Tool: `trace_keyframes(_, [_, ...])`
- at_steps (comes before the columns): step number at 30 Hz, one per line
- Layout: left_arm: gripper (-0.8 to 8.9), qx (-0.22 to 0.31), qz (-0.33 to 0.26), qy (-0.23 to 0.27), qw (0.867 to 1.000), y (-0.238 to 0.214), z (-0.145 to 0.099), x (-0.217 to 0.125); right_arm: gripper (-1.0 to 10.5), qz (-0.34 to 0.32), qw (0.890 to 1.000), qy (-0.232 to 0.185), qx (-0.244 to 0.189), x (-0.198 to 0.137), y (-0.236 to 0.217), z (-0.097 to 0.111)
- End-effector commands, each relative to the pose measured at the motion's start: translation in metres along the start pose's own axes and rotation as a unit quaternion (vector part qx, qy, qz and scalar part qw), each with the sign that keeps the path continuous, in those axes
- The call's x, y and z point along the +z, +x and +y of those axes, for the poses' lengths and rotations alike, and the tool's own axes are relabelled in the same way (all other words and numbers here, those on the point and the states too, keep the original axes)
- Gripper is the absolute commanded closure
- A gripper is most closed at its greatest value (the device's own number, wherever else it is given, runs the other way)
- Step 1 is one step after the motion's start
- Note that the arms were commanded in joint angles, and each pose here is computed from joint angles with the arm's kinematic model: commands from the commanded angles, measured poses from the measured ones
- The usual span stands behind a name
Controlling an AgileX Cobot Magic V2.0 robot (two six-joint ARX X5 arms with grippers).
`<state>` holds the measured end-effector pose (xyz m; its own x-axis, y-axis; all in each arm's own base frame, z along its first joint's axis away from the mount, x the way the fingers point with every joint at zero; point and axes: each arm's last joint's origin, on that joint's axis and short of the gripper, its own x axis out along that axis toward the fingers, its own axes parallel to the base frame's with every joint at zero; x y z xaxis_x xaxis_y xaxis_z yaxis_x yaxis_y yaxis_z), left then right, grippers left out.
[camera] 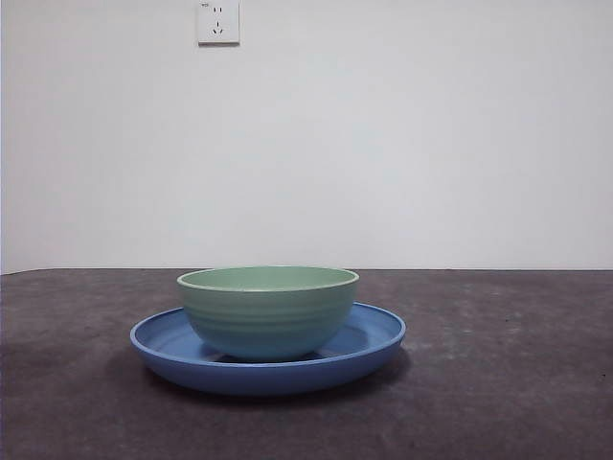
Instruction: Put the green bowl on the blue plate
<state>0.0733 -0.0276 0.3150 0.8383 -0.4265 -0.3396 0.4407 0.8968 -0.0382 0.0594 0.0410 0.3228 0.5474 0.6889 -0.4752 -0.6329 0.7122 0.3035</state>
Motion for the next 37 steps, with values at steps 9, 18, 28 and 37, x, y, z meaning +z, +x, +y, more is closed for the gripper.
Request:
trace_keyframes(9, [7.95,0.138,-0.096,-0.01,0.986,0.048,0.031,-0.1,9.2,-0.005,1.0,-0.002,0.003,0.003,0.0,0.001])
trace_keyframes(18, [7.95,0.212,-0.092,-0.053,0.971,0.057,0.037,-0.137,9.2,-0.005,1.0,-0.002,0.003,0.003,0.0,0.001])
trace_keyframes(28, [7.95,0.212,-0.082,-0.055,0.972,0.064,0.038,-0.151,9.2,-0.005,1.0,-0.002,0.003,0.003,0.0,0.001])
trace_keyframes(37, [7.95,0.213,-0.084,-0.045,0.972,0.065,0.038,-0.152,9.2,-0.005,1.0,-0.002,0.003,0.003,0.0,0.001])
